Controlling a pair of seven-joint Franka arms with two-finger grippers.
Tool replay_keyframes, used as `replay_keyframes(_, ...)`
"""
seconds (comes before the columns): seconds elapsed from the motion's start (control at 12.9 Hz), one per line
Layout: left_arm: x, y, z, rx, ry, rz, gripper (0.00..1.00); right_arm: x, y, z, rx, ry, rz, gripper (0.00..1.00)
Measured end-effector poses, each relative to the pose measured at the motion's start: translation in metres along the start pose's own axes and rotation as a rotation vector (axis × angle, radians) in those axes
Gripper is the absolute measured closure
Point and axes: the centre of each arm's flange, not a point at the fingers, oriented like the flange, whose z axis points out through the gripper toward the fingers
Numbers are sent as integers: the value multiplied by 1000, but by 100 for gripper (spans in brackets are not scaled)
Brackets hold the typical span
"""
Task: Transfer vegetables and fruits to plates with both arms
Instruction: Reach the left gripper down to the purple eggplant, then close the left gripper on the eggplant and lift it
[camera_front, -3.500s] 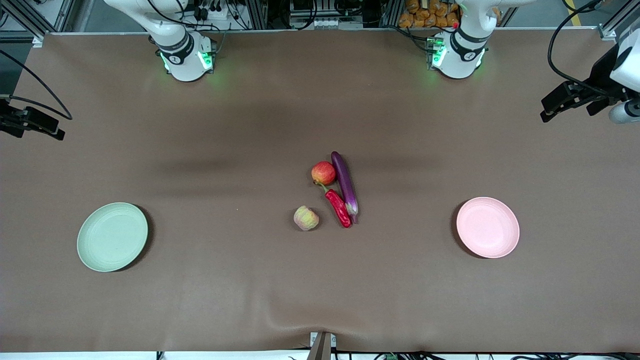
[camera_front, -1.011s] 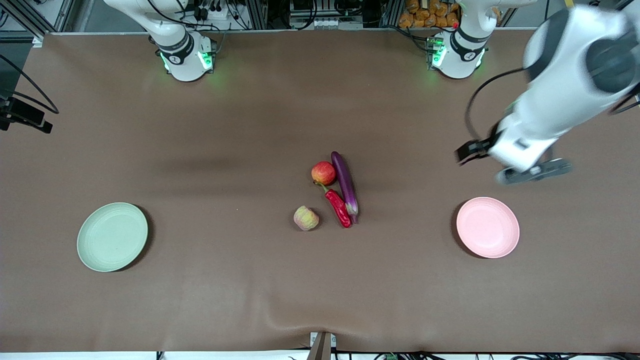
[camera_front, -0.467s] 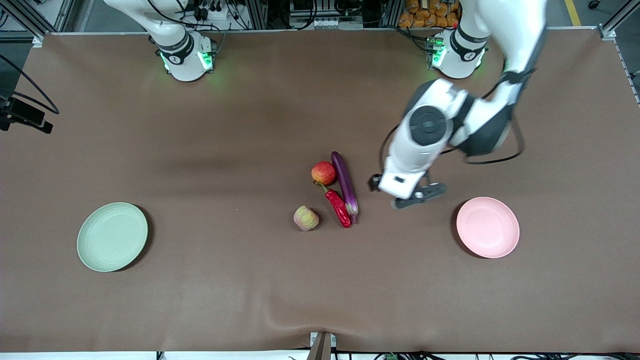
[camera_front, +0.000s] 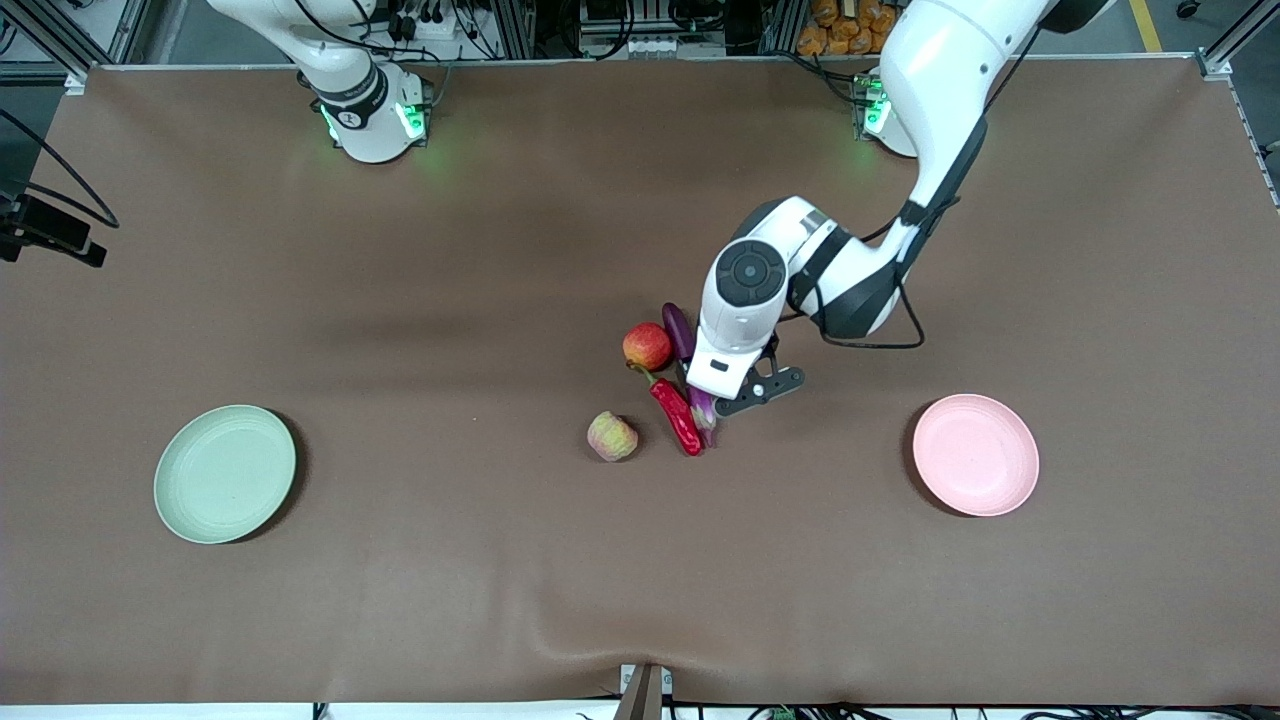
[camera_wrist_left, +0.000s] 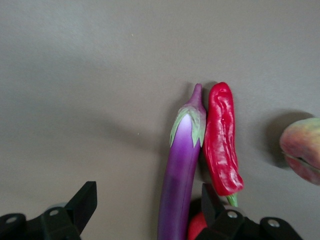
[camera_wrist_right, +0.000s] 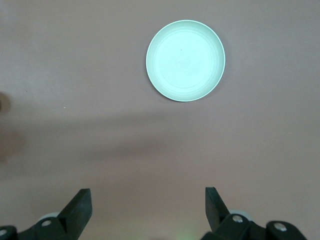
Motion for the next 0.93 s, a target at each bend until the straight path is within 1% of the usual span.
replay_keyframes(0.08, 0, 2, 11, -3, -6, 1, 9, 0, -1, 0, 3, 0, -2, 0)
replay_keyframes(0.16, -3, 5, 22, -9, -11, -3, 7, 0, -1, 0, 4, 0, -2, 0)
replay_keyframes(0.47, -22, 21, 50, -42, -17, -60, 8, 0, -1, 1, 5, -2, -1, 0)
replay_keyframes(0.86, -36, 27, 64, -32, -28, -51, 11, 0, -2, 1, 7, -4, -3, 0)
replay_keyframes(0.93, -38, 27, 66, -28, -31, -48, 13, 0, -3, 1, 7, -5, -5, 0)
